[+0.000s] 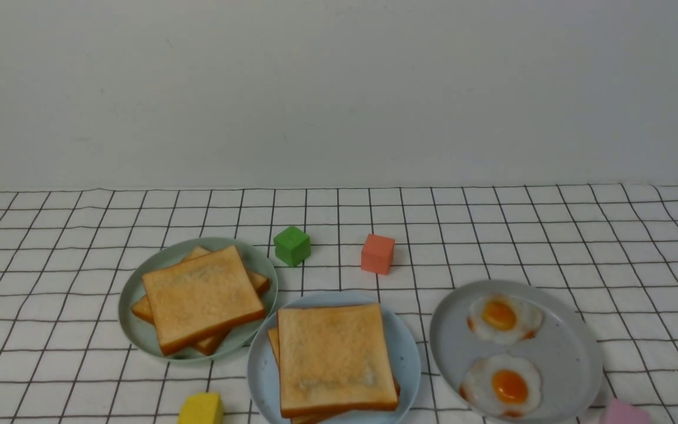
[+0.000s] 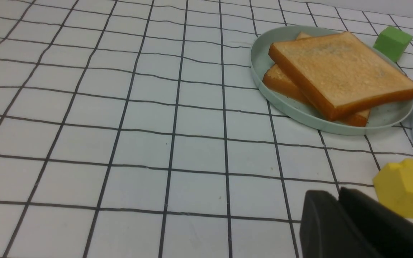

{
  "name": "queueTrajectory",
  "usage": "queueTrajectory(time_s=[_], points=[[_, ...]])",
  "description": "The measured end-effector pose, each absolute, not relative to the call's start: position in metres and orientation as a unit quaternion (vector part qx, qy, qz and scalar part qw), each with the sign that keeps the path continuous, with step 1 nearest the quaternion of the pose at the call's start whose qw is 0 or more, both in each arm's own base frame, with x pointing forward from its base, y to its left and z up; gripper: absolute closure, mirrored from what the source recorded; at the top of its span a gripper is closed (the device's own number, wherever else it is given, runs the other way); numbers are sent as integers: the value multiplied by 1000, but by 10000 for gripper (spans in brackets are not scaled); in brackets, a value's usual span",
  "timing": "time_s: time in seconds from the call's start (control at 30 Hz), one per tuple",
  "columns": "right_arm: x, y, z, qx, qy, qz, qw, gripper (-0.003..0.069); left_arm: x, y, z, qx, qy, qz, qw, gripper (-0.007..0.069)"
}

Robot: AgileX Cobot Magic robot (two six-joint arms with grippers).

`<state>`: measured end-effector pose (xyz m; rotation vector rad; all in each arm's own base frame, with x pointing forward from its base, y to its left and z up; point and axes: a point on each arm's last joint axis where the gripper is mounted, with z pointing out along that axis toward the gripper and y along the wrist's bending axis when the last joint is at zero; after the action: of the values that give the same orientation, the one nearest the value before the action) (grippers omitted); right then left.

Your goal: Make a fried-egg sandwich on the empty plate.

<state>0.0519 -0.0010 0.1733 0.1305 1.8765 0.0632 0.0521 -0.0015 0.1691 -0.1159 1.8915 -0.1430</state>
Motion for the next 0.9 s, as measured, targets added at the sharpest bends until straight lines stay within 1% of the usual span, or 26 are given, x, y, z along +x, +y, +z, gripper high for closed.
queueTrajectory(time_s=[0.9], points=[[52, -1, 173, 56, 805, 27, 589, 520, 52, -1, 169, -50, 810, -61, 581, 545]])
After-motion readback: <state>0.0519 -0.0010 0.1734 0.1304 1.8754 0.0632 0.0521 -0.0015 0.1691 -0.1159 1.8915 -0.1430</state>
